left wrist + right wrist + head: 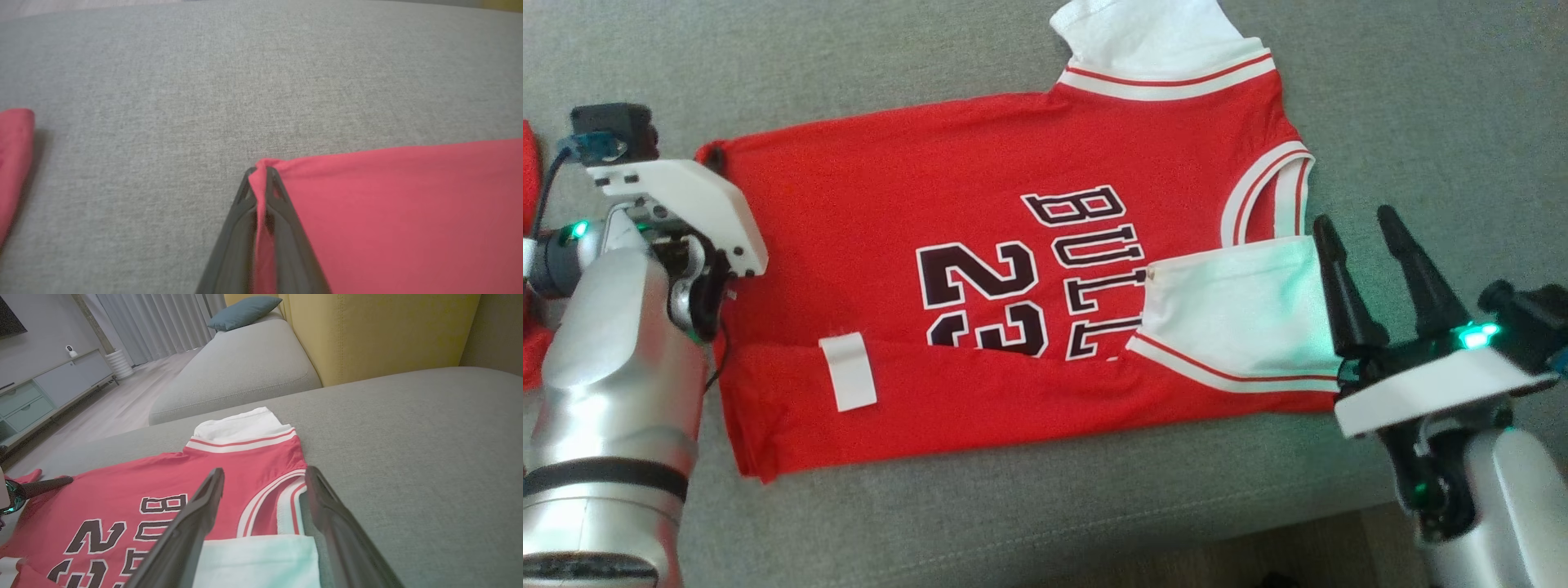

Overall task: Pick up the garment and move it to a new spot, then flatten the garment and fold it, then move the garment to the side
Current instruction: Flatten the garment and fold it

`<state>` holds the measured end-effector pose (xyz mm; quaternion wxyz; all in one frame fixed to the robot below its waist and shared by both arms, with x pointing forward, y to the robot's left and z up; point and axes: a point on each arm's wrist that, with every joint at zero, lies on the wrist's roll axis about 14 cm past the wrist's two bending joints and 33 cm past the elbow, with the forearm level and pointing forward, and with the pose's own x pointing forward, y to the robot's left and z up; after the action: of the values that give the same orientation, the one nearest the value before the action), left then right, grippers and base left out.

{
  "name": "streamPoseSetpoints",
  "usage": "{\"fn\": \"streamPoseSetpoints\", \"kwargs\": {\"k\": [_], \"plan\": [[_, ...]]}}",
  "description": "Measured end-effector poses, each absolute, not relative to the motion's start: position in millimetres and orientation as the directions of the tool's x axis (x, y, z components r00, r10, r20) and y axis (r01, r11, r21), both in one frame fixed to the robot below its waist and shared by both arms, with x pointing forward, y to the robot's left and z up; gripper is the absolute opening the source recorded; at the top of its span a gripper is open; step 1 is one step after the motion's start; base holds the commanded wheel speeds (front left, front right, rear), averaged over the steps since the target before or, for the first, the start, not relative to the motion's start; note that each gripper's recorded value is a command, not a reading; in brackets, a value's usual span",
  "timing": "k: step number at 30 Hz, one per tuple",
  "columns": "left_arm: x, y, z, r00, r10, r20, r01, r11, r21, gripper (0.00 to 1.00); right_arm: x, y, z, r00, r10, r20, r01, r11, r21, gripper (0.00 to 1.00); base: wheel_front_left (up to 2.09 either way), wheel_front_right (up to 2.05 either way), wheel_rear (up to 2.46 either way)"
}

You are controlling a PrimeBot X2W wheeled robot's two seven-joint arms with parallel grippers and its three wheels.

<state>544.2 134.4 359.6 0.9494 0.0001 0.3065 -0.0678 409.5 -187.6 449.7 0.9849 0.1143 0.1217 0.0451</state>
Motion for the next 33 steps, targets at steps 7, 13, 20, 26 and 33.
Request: {"fn": "streamPoseSetpoints", "kwargs": {"k": [7, 13, 20, 26, 33], "plan": [[546.1, 132.7, 360.8, 0.830, -0.139, -0.540, 0.143, 0.989, -0.036, 0.00, 438.6, -215.0, 441.7, 0.960, 0.095, -0.263, -0.043, 0.979, 0.197, 1.00, 0.00, 0.00, 0.00], [555.8, 126.8, 362.1, 0.847, -0.152, -0.509, 0.152, 0.987, -0.043, 0.00, 491.5, -218.4, 438.1, 0.950, 0.133, -0.282, -0.079, 0.978, 0.194, 1.00, 0.00, 0.00, 0.00], [567.6, 115.2, 362.2, 0.861, -0.178, -0.476, 0.169, 0.984, -0.062, 0.00, 564.1, -200.2, 427.0, 0.908, 0.218, -0.357, -0.163, 0.970, 0.179, 1.00, 0.00, 0.00, 0.00], [575.1, 110.8, 360.5, 0.870, -0.193, -0.454, 0.182, 0.981, -0.067, 0.00, 603.2, -180.6, 396.9, 0.837, 0.263, -0.481, -0.212, 0.964, 0.158, 1.00, 0.00, 0.00, 0.00], [577.1, 112.6, 357.6, 0.872, -0.198, -0.447, 0.189, 0.980, -0.067, 0.00, 618.1, -165.7, 360.1, 0.741, 0.274, -0.614, -0.238, 0.961, 0.142, 1.00, 0.00, 0.00, 0.00]]}}
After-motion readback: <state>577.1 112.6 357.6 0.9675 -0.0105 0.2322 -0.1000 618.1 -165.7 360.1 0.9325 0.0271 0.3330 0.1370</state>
